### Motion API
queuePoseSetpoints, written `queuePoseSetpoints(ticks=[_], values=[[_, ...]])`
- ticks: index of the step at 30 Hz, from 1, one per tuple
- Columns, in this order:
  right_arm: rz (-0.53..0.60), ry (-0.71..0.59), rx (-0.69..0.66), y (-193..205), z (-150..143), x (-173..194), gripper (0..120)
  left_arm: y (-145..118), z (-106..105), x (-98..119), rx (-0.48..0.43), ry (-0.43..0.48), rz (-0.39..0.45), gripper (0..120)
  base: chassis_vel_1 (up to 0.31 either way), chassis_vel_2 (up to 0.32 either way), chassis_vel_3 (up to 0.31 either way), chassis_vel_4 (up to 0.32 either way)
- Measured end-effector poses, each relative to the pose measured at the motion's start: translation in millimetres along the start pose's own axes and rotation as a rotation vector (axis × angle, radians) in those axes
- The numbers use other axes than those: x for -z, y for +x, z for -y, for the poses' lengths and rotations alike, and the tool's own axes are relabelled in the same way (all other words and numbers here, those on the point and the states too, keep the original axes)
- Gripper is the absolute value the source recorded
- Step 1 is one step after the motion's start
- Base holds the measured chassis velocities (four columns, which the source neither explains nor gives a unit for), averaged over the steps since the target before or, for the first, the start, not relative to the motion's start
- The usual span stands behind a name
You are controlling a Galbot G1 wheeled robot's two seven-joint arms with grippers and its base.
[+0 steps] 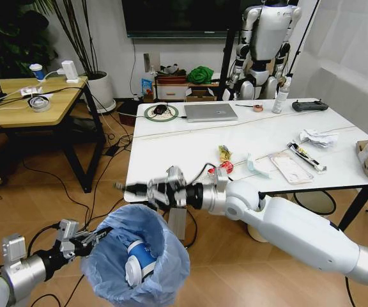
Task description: Pick up the trash bin and place the trash from the table into it.
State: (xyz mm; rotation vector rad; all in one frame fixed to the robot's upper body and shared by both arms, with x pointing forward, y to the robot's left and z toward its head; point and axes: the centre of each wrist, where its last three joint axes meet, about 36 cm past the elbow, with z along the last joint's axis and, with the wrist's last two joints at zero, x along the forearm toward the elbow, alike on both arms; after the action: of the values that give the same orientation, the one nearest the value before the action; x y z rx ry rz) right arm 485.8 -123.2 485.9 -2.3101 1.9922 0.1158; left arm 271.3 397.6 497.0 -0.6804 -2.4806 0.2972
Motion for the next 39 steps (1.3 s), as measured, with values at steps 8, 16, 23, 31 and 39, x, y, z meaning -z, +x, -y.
queuePoseSetpoints(ticks=[8,16,23,31,39], values=[[-0.061,0.04,0.059,10.6,4.1,-9.6,8,-0.2,0.8,1.0,0.002,0.004,0.002,0,0.0,0.0,0.0,0.0],[-0.065,0.062,0.027,18.7,7.1,-10.8,38,-0.3,0.8,1.3,0.005,0.003,0.002,0,0.0,0.0,0.0,0.0],[-0.065,0.077,-0.482,-3.0,11.8,9.6,63,-0.4,2.0,-0.9,0.005,0.003,-0.002,0,0.0,0.0,0.0,0.0],[-0.271,-0.004,-0.991,-47.6,7.8,2.0,90,1.0,2.2,-0.1,0.007,0.0,0.0,0,0.0,0.0,0.0,0.0],[-0.398,-0.152,-1.183,-98.2,14.2,-1.5,100,0.5,2.8,-1.3,0.005,0.001,0.0,0,0.0,0.0,0.0,0.0]])
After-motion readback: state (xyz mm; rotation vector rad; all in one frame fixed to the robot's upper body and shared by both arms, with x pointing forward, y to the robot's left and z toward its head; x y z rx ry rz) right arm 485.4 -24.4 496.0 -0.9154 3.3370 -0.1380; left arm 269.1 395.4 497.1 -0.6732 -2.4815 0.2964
